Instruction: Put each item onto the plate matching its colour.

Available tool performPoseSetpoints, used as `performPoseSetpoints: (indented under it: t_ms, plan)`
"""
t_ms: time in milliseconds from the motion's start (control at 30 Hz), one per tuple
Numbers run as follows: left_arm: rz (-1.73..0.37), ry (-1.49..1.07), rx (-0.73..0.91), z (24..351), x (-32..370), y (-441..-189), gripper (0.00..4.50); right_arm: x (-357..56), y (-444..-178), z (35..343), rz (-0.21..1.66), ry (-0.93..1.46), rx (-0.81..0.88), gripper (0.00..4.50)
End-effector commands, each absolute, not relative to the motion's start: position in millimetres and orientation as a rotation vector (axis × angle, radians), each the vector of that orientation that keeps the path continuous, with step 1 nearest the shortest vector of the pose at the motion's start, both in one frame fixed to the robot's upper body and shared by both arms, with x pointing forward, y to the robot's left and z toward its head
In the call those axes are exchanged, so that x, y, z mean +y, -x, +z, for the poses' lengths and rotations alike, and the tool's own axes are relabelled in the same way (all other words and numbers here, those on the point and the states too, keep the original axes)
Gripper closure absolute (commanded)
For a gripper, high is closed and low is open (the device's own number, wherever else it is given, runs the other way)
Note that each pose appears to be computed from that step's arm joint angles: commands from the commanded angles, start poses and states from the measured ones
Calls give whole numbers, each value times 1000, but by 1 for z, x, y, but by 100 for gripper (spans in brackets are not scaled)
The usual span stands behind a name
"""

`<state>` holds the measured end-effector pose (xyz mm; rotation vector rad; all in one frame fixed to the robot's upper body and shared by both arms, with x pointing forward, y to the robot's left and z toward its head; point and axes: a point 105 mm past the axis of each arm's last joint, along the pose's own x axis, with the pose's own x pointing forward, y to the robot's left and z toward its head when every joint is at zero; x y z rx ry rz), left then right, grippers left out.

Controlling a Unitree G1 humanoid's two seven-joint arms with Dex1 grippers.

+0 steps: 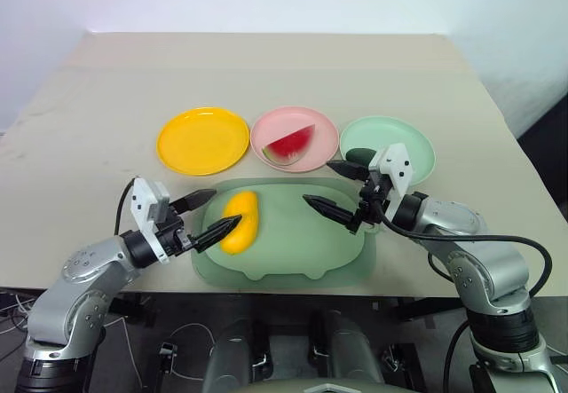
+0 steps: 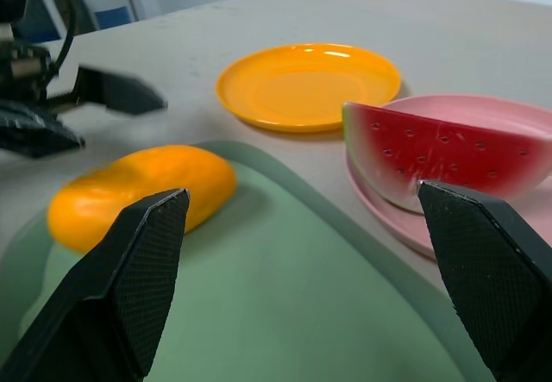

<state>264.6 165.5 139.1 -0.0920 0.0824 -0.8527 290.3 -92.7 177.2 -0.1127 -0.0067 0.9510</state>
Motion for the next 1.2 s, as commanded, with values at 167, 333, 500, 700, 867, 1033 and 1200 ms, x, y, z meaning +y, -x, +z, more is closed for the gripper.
performPoseSetpoints:
  t_ms: [167, 333, 500, 700, 867, 1033, 1200]
  plan:
    - [-848, 105, 198, 132, 156, -291, 0, -97, -288, 185, 920, 124, -55, 2]
    - [-933, 116, 342, 109, 147, -290, 0, -103, -292, 178, 892, 136, -36, 2]
    - [-1021, 197, 401, 104, 140, -274, 0, -106, -293, 170, 872, 151, -21, 2]
    - [-1070, 178, 429, 109, 127, -251, 0, -107, -296, 169, 848, 174, -18, 2]
    - [-1063, 152, 397, 128, 115, -251, 59, -108, -300, 172, 834, 185, -23, 0]
    - [-1071, 167, 377, 142, 105, -258, 230, -107, -302, 173, 833, 188, -23, 0]
    - [-1038, 167, 382, 144, 101, -271, 408, -106, -302, 171, 832, 211, -17, 0]
